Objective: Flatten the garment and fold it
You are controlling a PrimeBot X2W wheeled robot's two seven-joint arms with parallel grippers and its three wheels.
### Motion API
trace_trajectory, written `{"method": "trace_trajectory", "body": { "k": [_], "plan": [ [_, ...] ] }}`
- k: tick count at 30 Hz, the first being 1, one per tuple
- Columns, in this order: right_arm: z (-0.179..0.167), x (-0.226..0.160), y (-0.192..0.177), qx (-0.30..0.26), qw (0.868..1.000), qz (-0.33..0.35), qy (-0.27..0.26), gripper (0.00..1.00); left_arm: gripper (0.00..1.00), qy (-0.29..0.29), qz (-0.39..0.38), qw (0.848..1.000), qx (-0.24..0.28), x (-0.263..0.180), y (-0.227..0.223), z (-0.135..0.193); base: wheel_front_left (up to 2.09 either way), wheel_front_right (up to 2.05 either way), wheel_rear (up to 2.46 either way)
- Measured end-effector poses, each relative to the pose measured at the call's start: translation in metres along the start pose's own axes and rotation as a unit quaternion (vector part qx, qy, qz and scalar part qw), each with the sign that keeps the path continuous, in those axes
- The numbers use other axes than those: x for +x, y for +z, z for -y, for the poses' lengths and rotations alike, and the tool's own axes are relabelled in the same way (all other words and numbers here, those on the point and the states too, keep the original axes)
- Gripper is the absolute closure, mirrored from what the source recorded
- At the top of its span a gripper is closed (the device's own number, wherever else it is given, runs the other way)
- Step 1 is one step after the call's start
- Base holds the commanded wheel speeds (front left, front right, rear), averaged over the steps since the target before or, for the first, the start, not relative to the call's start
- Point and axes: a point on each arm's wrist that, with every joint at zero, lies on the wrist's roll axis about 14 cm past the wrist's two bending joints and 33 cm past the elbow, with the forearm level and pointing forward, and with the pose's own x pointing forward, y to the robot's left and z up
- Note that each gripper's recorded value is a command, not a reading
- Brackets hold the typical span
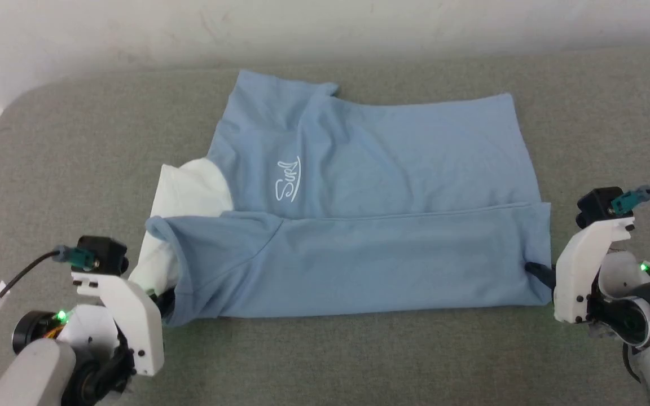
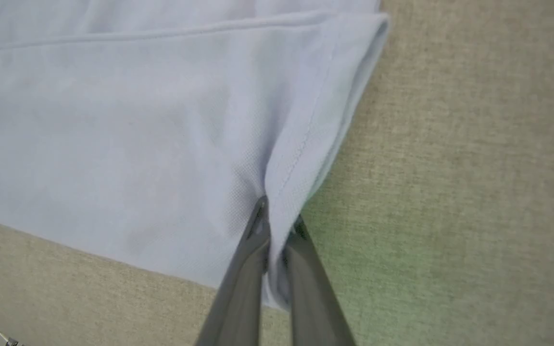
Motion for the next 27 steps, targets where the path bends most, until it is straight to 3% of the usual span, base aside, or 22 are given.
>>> {"method": "trace_trajectory", "body": {
  "k": [7, 15, 21, 22, 23, 24, 27],
  "plan": [
    [-0.007, -0.037, 0.015, -0.027, 0.997, 0.077, 0.005, 1.0, 1.0, 0.019, 0.019, 1.0, 0.009, -0.034, -0.008, 0.001, 0.0, 0.0, 0.0],
    [-0.007, -0.067, -0.028, -0.017, 0.997, 0.07, 0.005, 1.0, 1.0, 0.021, 0.006, 1.0, -0.005, -0.069, -0.045, 0.013, 0.0, 0.0, 0.0],
    [-0.002, -0.059, -0.07, 0.025, 0.999, 0.042, -0.004, 1.0, 1.0, 0.008, -0.002, 0.999, -0.036, -0.059, -0.069, 0.022, 0.0, 0.0, 0.0],
    [-0.002, -0.056, -0.073, 0.028, 0.999, 0.044, -0.006, 1.0, 0.89, 0.007, -0.004, 0.999, -0.046, -0.056, -0.072, 0.021, 0.0, 0.0, 0.0],
    [-0.003, -0.053, -0.074, 0.027, 0.998, 0.047, -0.008, 0.55, 0.24, 0.007, -0.007, 0.998, -0.056, -0.052, -0.075, 0.021, 0.0, 0.0, 0.0],
    [-0.005, -0.05, -0.074, 0.031, 0.998, 0.054, -0.007, 0.0, 0.0, 0.008, -0.01, 0.998, -0.06, -0.048, -0.077, 0.02, 0.0, 0.0, 0.0],
    [-0.009, -0.046, -0.064, 0.028, 0.995, 0.098, -0.007, 0.0, 0.0, 0.021, -0.002, 0.997, -0.07, -0.041, -0.074, 0.011, 0.0, 0.0, 0.0]
  ]
}}
